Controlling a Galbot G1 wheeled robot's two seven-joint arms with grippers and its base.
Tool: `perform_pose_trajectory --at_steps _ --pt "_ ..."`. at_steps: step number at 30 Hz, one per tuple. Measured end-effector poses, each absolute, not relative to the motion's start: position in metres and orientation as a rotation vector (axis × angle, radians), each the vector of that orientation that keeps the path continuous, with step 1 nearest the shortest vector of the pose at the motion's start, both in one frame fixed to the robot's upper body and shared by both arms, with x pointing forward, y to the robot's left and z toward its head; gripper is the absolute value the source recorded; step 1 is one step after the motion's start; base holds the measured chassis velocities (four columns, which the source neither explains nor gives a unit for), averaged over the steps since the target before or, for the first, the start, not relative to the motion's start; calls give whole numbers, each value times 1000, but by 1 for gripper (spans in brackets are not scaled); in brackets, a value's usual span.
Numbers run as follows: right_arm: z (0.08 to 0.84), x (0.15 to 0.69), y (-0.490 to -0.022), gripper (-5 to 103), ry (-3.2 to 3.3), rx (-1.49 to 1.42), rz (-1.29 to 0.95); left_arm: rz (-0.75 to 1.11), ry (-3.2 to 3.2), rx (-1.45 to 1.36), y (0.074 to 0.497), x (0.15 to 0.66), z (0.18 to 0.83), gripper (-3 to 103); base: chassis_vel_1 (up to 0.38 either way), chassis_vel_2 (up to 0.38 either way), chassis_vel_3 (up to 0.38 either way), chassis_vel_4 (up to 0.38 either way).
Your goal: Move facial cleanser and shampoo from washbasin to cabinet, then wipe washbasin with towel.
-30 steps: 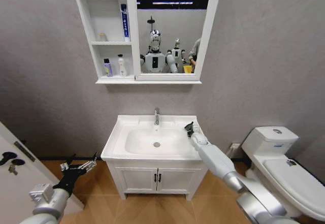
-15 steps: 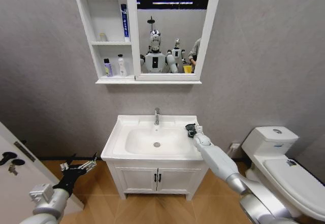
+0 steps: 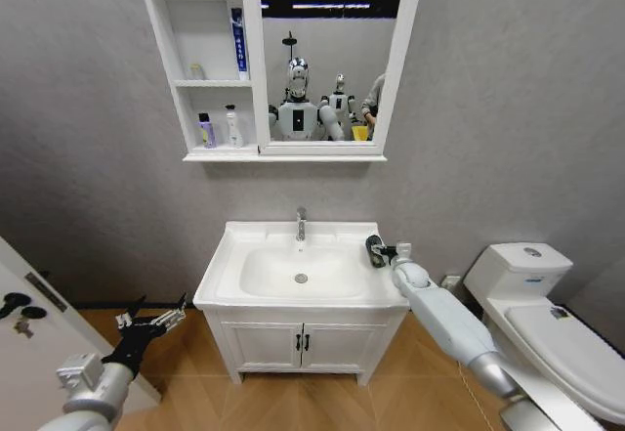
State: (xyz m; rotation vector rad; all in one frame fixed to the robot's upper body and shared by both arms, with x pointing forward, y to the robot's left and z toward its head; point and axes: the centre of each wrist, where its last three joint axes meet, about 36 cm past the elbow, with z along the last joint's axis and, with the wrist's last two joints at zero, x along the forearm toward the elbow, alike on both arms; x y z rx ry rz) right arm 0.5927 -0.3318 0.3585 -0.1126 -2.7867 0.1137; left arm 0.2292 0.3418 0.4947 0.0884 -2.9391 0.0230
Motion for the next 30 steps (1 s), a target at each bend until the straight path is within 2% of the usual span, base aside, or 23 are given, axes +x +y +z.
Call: perform_pose_trajectory --at_steps 11,14,20,22,25,26,28,29,30 --pt "346 596 -296 100 -2796 -16 187 23 -2939 88 342 229 495 100 0 0 0 0" --pt "349 592 -298 100 -2828 -18 263 23 -2939 88 342 229 495 100 0 0 0 0" --pt "366 578 -306 100 -2872 -72 263 23 -2939 88 342 229 495 100 0 0 0 0" --pt "373 558 -313 100 -2908 -97 237 23 -2939 88 342 229 495 100 0 0 0 0" --pt "374 500 -339 100 -2937 -87 219 23 -2939 89 342 229 495 100 0 0 0 0" --pt "374 500 -339 100 -2937 -87 219 23 -2939 89 342 229 495 100 0 0 0 0" --pt "390 448 -352 100 -2986 -57 246 23 -2939 88 342 229 495 100 0 0 0 0" --pt "390 448 -352 100 -2986 -57 246 23 -2939 88 342 229 495 100 0 0 0 0" --pt "396 423 -357 100 -2998 -59 268 23 -2939 89 342 229 495 100 0 0 0 0"
